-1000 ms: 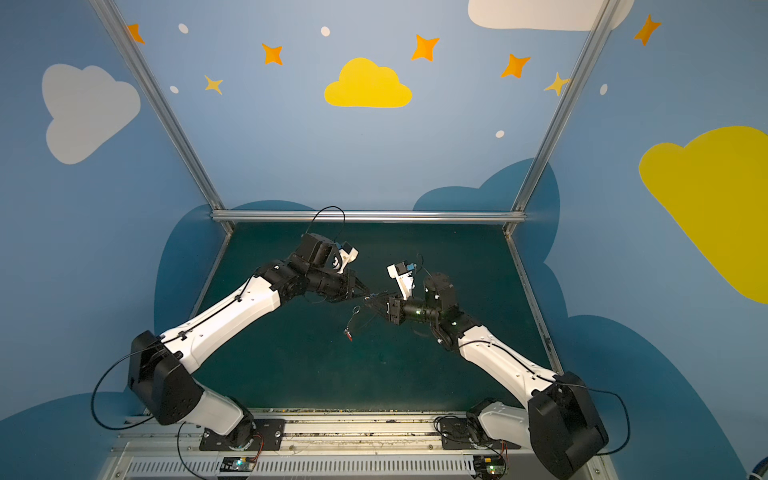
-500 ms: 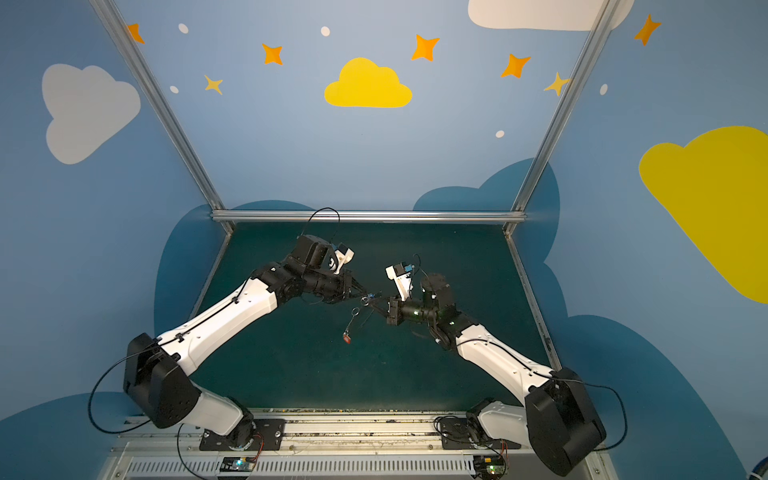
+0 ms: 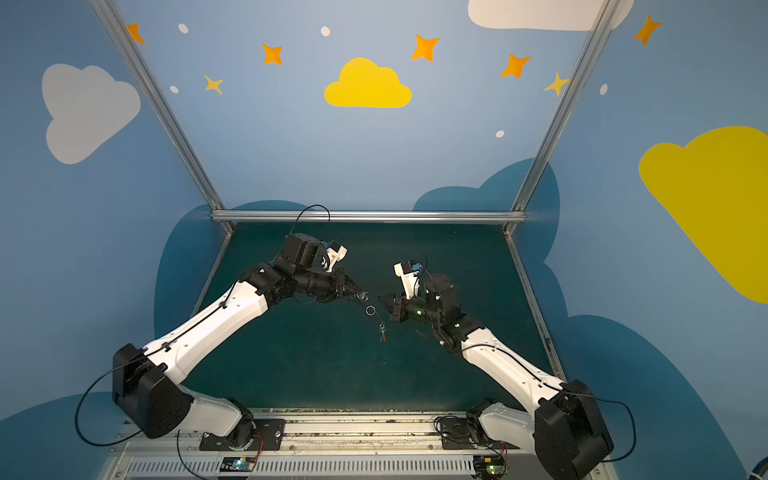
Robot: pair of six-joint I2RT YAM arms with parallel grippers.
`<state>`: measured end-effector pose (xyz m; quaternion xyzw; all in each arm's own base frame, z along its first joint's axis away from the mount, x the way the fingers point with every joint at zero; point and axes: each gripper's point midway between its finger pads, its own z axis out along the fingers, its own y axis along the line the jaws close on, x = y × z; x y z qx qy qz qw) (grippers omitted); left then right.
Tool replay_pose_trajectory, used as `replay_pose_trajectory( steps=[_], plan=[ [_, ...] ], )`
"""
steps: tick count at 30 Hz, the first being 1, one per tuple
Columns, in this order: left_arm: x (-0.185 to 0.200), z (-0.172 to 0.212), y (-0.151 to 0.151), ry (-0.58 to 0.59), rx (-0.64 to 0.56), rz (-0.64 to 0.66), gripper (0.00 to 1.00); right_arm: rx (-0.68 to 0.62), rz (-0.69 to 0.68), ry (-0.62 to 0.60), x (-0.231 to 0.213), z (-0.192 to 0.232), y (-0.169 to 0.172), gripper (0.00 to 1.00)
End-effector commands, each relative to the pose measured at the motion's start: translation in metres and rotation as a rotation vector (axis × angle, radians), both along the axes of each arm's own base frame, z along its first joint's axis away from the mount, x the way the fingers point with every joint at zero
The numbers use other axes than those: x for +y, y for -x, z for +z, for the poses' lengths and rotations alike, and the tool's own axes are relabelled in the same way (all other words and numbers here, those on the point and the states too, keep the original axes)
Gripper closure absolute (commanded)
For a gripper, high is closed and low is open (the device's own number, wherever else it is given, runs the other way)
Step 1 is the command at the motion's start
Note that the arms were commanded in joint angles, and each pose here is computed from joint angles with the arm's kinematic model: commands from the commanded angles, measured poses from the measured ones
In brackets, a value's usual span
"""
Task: Put the keys on the keyring
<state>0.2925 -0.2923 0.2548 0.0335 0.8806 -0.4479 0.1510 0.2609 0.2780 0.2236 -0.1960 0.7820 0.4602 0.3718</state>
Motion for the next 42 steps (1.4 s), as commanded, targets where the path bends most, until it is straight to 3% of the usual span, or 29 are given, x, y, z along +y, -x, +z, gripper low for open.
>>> replay_pose_trajectory(
  steps=[1, 3, 4, 9, 14, 24, 30, 36, 38, 42],
  plan=[
    [-0.001, 0.007, 0.000, 0.036, -0.004, -0.006, 0.96, -0.040, 0.048, -0.046, 0.005, 0.022, 0.006, 0.83],
    [-0.004, 0.009, -0.001, 0.066, 0.008, -0.006, 0.96, -0.032, 0.089, -0.087, 0.009, 0.026, 0.013, 0.66],
    [-0.006, 0.010, -0.001, 0.084, 0.015, -0.012, 0.96, -0.024, 0.102, -0.101, 0.011, 0.025, 0.015, 0.62],
    [-0.014, 0.015, 0.000, 0.153, 0.049, -0.044, 0.96, -0.018, 0.148, -0.143, 0.017, 0.024, 0.018, 0.53],
    [-0.017, 0.020, 0.004, 0.188, 0.065, -0.066, 0.96, -0.021, 0.167, -0.102, 0.020, 0.014, 0.017, 0.52],
    [-0.023, 0.027, 0.013, 0.244, 0.108, -0.125, 0.96, -0.045, -0.039, -0.050, 0.001, 0.010, -0.013, 0.84],
    [-0.024, 0.015, 0.017, 0.220, 0.149, -0.142, 0.96, -0.097, -0.092, -0.070, -0.005, 0.030, -0.021, 0.89],
    [-0.034, 0.007, 0.019, 0.223, 0.168, -0.164, 0.96, -0.092, -0.027, -0.070, 0.005, 0.034, -0.018, 0.93],
    [-0.036, 0.007, 0.019, 0.225, 0.167, -0.168, 0.96, -0.092, -0.010, -0.076, 0.008, 0.035, -0.017, 1.00],
    [-0.036, 0.005, 0.021, 0.215, 0.171, -0.180, 0.96, -0.087, -0.044, -0.072, 0.003, 0.035, -0.021, 1.00]
  ],
)
